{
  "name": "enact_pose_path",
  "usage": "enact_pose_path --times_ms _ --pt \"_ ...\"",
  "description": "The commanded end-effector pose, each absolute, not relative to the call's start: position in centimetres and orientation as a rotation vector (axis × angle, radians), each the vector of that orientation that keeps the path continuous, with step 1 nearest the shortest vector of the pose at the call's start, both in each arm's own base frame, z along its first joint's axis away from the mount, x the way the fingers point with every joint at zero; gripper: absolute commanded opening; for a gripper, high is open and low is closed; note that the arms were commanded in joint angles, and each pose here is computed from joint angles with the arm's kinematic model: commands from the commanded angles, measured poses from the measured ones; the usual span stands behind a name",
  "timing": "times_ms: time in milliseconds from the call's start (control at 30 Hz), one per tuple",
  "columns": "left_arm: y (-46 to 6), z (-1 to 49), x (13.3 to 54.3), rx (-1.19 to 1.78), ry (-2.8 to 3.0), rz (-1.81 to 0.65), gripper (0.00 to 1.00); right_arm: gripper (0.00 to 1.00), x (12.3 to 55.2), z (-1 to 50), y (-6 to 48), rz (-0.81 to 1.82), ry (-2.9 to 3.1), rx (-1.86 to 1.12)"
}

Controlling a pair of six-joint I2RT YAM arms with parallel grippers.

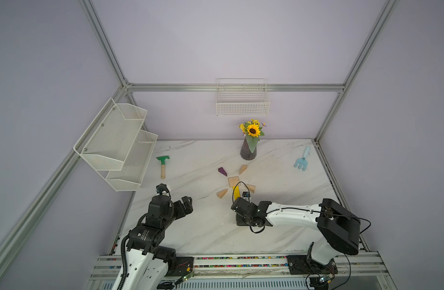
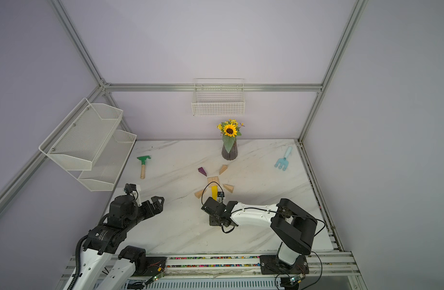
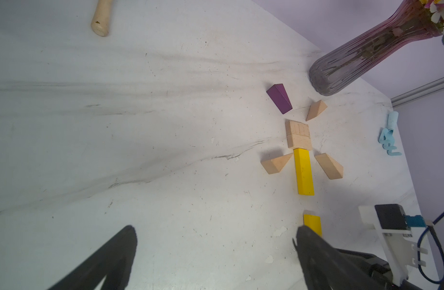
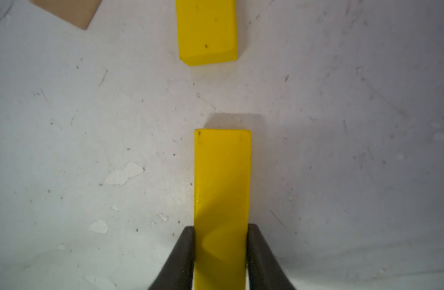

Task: Assemble a small pinwheel with building blocks
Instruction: Place the building block at the center of the board, then assemble the building block at the center of the board.

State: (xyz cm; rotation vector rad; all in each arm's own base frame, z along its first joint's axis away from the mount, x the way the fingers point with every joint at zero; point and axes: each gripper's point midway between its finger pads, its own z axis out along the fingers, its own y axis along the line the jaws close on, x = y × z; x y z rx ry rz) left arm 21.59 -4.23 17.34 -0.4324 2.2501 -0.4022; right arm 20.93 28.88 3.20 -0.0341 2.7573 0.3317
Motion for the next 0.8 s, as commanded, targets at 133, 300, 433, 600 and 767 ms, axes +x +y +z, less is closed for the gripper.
enact_pose_path --times_ms 133,300,433,600,767 --pt "-4.6 18.3 22.1 -0.41 2.209 -0.439 1.0 0.48 23.2 4.0 28.9 0.335 2.709 -0.053" --pt "-4.7 18.3 22.1 -0.406 2.208 -0.441 1.0 0.45 24.4 3.7 29.0 0.312 2.709 -0.079" --pt "-4.7 18.3 22.1 -0.405 2.209 -0.444 1.0 0.41 25.0 3.3 29.4 0.305 2.714 -0.096" --pt "-4.7 18.3 22.1 -0.4 2.207 -0.443 1.0 0.39 25.5 3.0 29.6 0.298 2.716 -0.098" --pt "-4.8 18.3 22.1 -0.397 2.208 -0.445 1.0 0.37 26.3 2.9 29.8 0.299 2.711 -0.096"
